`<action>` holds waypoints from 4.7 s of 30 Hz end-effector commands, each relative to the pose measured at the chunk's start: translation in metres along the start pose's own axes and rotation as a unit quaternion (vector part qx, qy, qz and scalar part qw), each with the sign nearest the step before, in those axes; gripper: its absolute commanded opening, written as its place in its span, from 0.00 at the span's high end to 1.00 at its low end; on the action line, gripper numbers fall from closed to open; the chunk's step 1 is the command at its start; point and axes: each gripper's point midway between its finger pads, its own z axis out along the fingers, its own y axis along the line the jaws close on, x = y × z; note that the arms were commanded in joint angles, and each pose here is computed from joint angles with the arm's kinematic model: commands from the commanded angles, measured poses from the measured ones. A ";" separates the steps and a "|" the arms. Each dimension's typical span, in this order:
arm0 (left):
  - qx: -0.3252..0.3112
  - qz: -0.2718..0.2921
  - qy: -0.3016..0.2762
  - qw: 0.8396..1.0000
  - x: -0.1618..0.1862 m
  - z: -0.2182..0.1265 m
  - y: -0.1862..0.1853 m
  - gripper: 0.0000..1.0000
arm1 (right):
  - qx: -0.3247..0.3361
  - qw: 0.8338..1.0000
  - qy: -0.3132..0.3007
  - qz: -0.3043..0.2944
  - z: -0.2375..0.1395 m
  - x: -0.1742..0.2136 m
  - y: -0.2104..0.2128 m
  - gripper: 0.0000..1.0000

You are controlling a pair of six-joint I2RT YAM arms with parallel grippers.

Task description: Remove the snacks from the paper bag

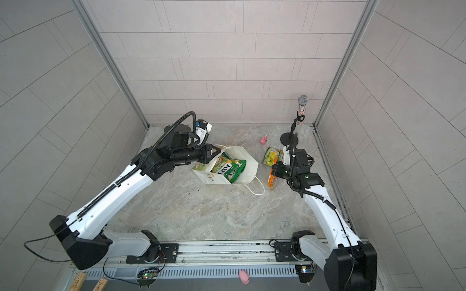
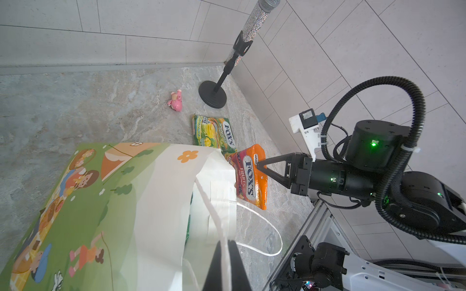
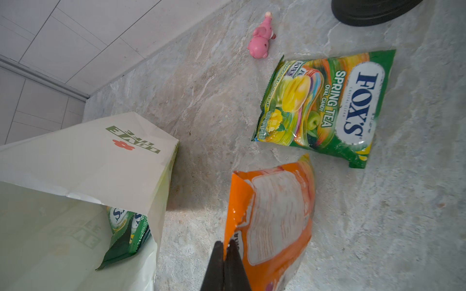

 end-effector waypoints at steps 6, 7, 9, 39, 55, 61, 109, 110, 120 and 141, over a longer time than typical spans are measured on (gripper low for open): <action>0.005 0.010 -0.009 1.000 -0.001 -0.010 -0.006 1.00 | -0.087 0.996 -0.011 0.011 0.010 -0.009 0.026 1.00; 0.004 0.010 -0.008 1.000 -0.001 -0.010 -0.005 1.00 | -0.092 0.996 -0.008 0.013 0.013 -0.007 0.027 1.00; 0.004 0.010 -0.009 1.000 -0.001 -0.010 -0.005 1.00 | -0.097 0.995 0.004 0.022 0.019 -0.003 0.025 1.00; 0.011 0.010 -0.007 1.000 -0.003 -0.007 -0.008 1.00 | 0.173 0.975 0.136 -0.021 0.042 0.040 -0.109 1.00; 0.018 0.007 -0.002 1.000 -0.001 -0.006 -0.010 1.00 | 0.236 0.966 0.107 -0.018 0.027 0.025 -0.123 0.67; 0.026 0.003 0.000 1.000 0.000 -0.006 -0.013 1.00 | 0.173 0.983 0.057 -0.003 0.012 0.013 -0.092 0.59; 0.063 -0.026 0.028 0.997 0.018 0.011 -0.037 1.00 | -0.027 0.995 -0.001 -0.096 0.051 0.100 0.106 0.54; 0.064 -0.025 0.028 0.997 0.019 0.012 -0.037 1.00 | -0.016 0.996 -0.015 -0.090 0.051 0.095 0.102 0.54; 0.065 -0.022 0.025 0.997 0.017 0.010 -0.039 1.00 | 0.058 0.996 -0.046 -0.049 0.062 0.075 0.090 0.58; 0.046 -0.022 0.009 0.999 0.013 0.007 -0.033 1.00 | 0.068 0.998 0.007 -0.019 0.089 0.099 0.087 0.70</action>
